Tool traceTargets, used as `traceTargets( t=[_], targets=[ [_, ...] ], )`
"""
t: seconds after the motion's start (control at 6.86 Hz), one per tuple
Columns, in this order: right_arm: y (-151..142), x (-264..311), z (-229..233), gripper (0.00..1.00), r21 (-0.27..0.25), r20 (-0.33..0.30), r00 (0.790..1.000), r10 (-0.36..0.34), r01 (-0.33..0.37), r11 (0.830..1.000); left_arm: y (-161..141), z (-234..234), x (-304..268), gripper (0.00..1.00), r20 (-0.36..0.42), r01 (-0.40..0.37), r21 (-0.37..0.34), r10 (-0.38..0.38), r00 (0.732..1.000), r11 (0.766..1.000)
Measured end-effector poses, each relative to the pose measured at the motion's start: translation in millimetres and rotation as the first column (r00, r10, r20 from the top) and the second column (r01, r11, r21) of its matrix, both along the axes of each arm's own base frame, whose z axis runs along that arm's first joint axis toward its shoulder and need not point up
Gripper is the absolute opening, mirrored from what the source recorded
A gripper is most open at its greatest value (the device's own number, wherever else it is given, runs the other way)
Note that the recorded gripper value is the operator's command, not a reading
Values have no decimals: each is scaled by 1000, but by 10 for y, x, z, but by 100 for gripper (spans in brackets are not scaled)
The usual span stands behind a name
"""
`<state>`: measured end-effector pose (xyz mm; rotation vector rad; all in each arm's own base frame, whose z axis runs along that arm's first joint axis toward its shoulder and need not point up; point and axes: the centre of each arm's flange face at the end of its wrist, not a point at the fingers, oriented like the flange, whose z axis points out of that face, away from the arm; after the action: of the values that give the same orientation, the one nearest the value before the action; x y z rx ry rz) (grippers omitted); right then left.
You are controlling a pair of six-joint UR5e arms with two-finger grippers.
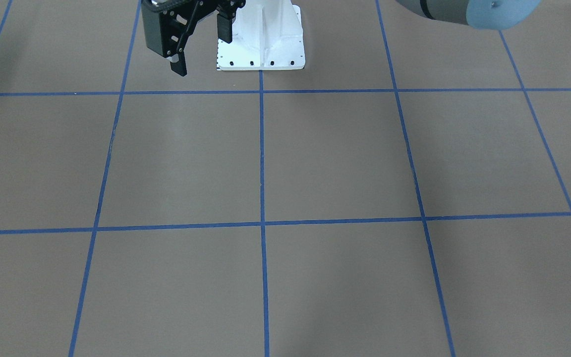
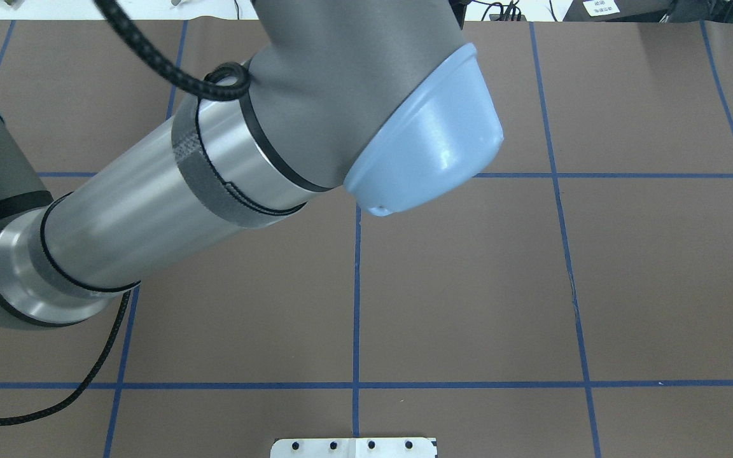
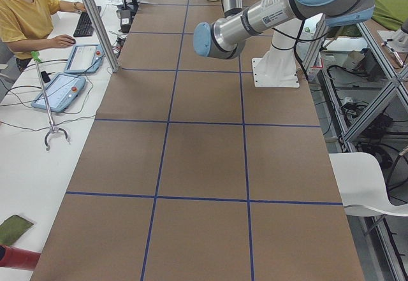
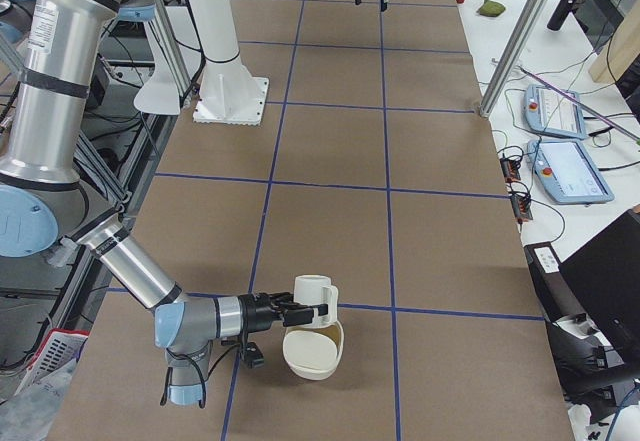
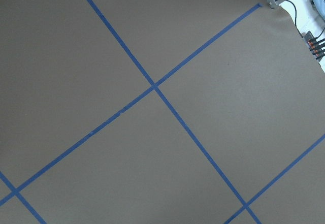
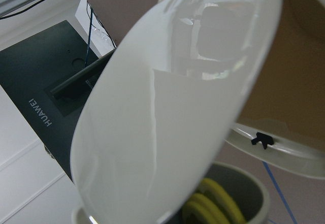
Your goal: Left arm hands cup to right arm to dump lemon
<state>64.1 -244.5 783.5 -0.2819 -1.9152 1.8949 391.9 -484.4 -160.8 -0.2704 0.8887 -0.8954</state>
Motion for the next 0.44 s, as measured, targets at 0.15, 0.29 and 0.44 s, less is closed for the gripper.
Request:
traceTargets(
  t=[0.15,0.29,0.44],
  targets=[
    [20,24,-3,31,-16,38,999,-8,9,1000,4,-25,-12,100,7,-1,2,1,1000,1000],
    [30,68,-15,31,-29,76,997,-14,17,999,4,-33,-17,100,10,-1,2,1,1000,1000],
    [1,119,-42,31,-38,121,992,-19,24,999,5,-32,-21,100,15,-2,1,2,1000,1000]
  ],
)
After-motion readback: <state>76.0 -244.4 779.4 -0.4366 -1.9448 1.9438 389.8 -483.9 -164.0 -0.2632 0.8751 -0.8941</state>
